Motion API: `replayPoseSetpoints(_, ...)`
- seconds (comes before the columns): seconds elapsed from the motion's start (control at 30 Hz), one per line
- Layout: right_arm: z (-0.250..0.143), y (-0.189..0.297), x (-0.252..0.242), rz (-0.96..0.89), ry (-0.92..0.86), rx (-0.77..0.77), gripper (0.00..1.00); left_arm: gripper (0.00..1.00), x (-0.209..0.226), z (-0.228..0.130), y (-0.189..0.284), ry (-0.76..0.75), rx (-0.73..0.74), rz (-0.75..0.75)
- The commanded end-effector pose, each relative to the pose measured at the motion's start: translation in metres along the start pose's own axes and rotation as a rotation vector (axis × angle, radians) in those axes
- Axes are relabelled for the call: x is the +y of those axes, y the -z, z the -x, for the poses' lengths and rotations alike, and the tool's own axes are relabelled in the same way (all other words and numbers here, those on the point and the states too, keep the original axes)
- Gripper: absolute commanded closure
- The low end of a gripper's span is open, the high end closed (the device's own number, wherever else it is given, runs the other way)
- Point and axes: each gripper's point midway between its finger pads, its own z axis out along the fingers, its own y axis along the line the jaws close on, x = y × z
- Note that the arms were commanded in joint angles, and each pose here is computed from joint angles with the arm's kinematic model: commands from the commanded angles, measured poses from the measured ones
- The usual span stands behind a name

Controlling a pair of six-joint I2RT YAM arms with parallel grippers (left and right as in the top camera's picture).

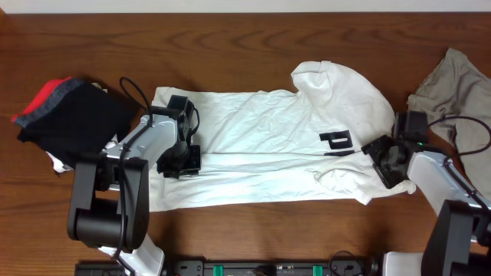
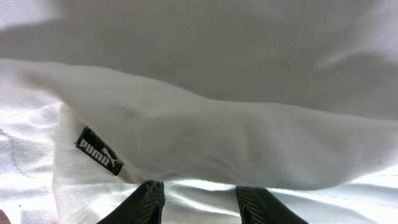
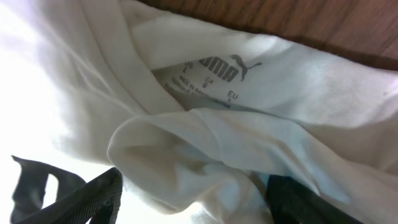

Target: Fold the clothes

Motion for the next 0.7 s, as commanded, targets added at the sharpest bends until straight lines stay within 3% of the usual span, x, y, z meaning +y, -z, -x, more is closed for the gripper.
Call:
replayPoseSetpoints(0.0,-0.171,-0.034,-0.13,-0.274,-0.22,0.626,0.25,0.59,0.03,-0.037,-0.038,0.001,0.152,0.147)
replayPoseSetpoints(0.33,-0.178,-0.032,-0.146,-0.286,-0.325,0.631,0.26,0.59,0.03,-0.037,-0.038,0.001,0.154,0.148)
replayPoseSetpoints(0.67,-0.16,-0.037,-0.143,-0.267,-0.284,0.537,0.25,0.59,0.03,-0.036,-0.038,0.009,0.15,0.148)
